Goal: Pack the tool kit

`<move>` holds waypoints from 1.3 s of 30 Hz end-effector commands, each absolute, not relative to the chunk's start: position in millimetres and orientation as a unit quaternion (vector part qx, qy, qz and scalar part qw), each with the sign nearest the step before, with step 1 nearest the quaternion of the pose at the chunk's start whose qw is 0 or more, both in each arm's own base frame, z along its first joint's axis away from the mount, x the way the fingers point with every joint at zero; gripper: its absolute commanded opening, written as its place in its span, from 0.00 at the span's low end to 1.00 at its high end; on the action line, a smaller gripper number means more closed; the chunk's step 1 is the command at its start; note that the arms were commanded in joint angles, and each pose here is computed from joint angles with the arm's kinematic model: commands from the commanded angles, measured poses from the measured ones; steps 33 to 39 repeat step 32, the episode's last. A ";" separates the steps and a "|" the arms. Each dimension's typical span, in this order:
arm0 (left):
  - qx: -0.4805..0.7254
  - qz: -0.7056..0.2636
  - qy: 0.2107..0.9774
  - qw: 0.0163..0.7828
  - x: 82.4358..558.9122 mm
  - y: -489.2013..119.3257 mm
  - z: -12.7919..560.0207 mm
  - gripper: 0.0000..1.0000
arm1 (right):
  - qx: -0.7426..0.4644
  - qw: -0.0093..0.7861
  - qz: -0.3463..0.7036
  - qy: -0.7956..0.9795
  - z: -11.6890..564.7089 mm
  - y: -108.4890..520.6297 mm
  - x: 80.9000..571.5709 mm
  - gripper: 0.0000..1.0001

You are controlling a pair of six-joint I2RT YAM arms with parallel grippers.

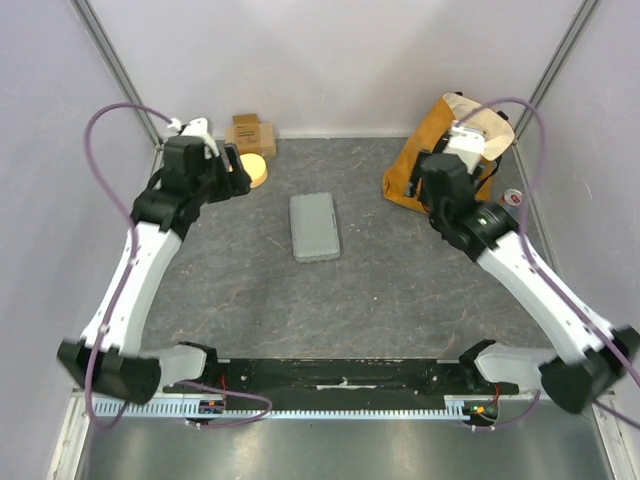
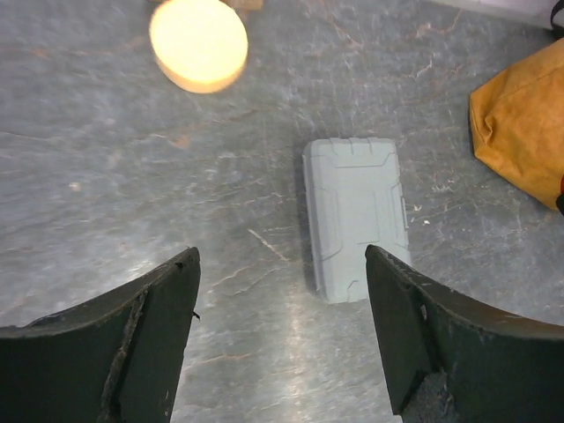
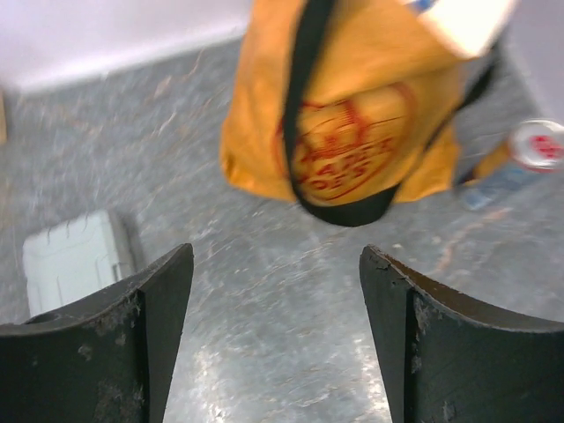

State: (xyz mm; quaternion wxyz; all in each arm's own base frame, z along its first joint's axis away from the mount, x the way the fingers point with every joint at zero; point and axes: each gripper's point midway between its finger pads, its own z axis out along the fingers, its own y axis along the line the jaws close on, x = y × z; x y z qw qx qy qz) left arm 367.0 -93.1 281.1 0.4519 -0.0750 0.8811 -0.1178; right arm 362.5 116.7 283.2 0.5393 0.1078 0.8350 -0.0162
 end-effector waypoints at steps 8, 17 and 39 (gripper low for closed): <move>-0.050 -0.030 0.757 0.651 278.2 -27.9 397.6 0.89 | 0.265 0.667 -0.090 0.690 392.6 -1.3 273.8 0.98; -0.098 -0.070 0.761 0.637 233.6 -23.1 421.1 0.91 | 0.294 0.704 -0.046 0.644 454.1 -23.0 239.2 0.98; -0.089 -0.095 0.759 0.638 218.7 -28.6 435.3 0.92 | 0.306 0.723 -0.014 0.619 482.0 -34.9 216.4 0.98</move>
